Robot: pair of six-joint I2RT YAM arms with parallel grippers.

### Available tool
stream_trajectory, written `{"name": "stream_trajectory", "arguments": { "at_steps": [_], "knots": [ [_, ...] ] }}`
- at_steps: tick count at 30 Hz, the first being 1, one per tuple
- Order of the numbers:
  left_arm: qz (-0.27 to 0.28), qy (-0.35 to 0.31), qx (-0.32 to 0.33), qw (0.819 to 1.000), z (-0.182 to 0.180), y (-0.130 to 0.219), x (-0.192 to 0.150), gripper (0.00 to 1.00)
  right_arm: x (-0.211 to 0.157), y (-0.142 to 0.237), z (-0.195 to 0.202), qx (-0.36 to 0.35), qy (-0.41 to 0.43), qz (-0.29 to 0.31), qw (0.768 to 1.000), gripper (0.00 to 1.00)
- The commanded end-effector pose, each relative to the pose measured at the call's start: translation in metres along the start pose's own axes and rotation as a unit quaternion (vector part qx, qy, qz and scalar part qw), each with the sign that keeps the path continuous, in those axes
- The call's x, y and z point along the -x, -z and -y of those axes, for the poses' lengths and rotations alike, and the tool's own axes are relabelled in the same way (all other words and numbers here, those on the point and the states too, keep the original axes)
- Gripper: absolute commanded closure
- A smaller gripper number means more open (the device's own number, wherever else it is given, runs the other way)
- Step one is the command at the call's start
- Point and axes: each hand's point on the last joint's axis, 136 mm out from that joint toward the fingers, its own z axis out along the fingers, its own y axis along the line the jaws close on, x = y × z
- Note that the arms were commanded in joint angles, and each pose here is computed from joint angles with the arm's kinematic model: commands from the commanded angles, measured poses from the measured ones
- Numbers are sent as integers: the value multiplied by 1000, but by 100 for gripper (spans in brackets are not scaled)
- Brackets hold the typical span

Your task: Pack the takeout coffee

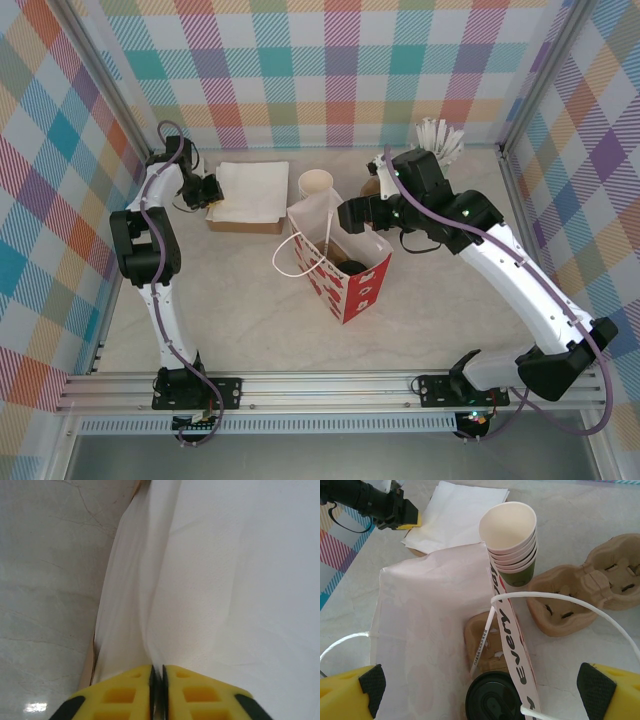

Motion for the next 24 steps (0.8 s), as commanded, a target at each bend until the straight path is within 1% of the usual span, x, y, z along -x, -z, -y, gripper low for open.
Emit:
{"name": "stream_trajectory", "arguments": {
  "at_steps": [1, 7, 10, 12, 19, 24],
  "knots": [
    [27, -19, -18, 999, 20, 28, 10, 90, 0, -2, 2, -1, -6, -1, 1000, 0],
    [46, -31, -15, 998, 25, 49, 16, 89, 2, 3, 4, -9, -3, 5, 1000, 0],
    [49, -36, -7, 998, 24, 54, 17, 84, 1, 3, 5, -9, -3, 4, 1000, 0],
    [47, -38, -6, 998, 23, 53, 16, 80, 0, 1, 5, -9, -4, 1, 1000, 0],
    [27, -28, -32, 999, 28, 39, 10, 77, 0, 1, 4, -7, -5, 0, 1000, 0],
    [24, -18, 2, 1000, 14, 30, 10, 69, -2, 0, 5, -9, -5, -2, 1000, 0]
  ]
}}
